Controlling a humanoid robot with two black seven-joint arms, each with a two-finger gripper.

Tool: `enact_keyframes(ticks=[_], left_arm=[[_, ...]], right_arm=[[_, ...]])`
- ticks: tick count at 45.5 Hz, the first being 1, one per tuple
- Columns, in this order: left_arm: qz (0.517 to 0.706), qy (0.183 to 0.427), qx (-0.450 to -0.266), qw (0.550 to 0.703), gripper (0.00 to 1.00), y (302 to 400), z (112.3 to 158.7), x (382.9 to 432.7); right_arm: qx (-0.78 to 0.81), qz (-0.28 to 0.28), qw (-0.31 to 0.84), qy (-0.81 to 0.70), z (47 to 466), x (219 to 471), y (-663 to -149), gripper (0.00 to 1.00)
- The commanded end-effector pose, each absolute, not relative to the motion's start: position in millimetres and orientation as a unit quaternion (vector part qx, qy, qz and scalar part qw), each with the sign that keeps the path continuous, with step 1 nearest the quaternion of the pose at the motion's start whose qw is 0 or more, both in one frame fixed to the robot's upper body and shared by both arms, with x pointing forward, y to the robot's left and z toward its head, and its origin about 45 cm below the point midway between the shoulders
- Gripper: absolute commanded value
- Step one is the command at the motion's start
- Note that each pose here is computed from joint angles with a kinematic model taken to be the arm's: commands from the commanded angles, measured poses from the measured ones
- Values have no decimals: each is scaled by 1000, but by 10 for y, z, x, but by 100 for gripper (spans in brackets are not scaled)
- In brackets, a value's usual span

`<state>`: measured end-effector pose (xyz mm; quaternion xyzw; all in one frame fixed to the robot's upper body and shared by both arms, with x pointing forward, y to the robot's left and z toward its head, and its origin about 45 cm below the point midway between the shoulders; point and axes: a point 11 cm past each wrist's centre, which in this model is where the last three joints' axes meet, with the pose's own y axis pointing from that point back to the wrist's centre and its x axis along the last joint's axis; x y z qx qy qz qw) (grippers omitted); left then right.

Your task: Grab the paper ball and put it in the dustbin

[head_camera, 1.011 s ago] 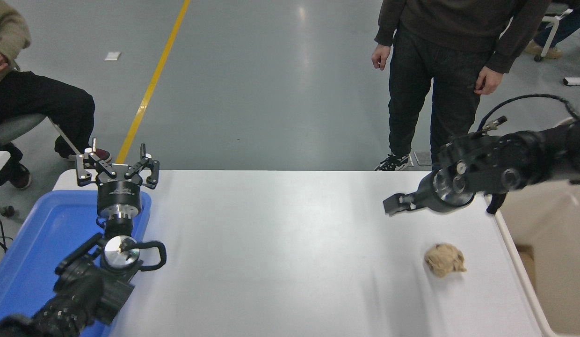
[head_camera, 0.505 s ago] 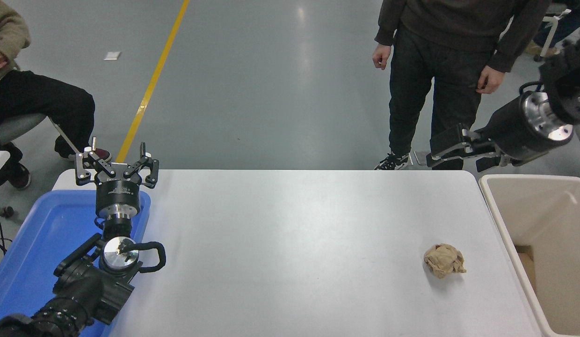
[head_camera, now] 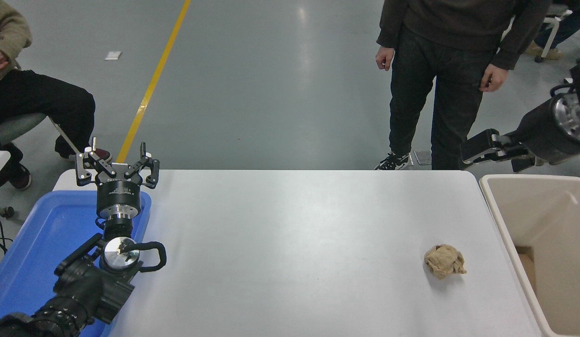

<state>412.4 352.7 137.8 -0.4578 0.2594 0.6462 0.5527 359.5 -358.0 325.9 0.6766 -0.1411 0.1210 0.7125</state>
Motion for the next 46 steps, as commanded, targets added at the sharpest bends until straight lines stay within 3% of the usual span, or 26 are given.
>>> enact_keyframes(ticks=[1, 14, 32, 46], left_arm=[[646, 260, -458, 553, 99, 3520, 1374, 4124], [646, 260, -458, 553, 99, 3520, 1374, 4124], [645, 260, -458, 553, 99, 3514, 1376, 4125], [646, 260, -458, 553, 99, 3518, 1381, 4129]], right_arm=[[638, 112, 748, -142, 2331, 3484, -3982, 100], [685, 71, 712, -137, 1398, 3249, -3713, 100], [680, 82, 706, -181, 971, 3407, -3678, 100], [687, 66, 703, -170, 818, 3278, -3617, 100]])
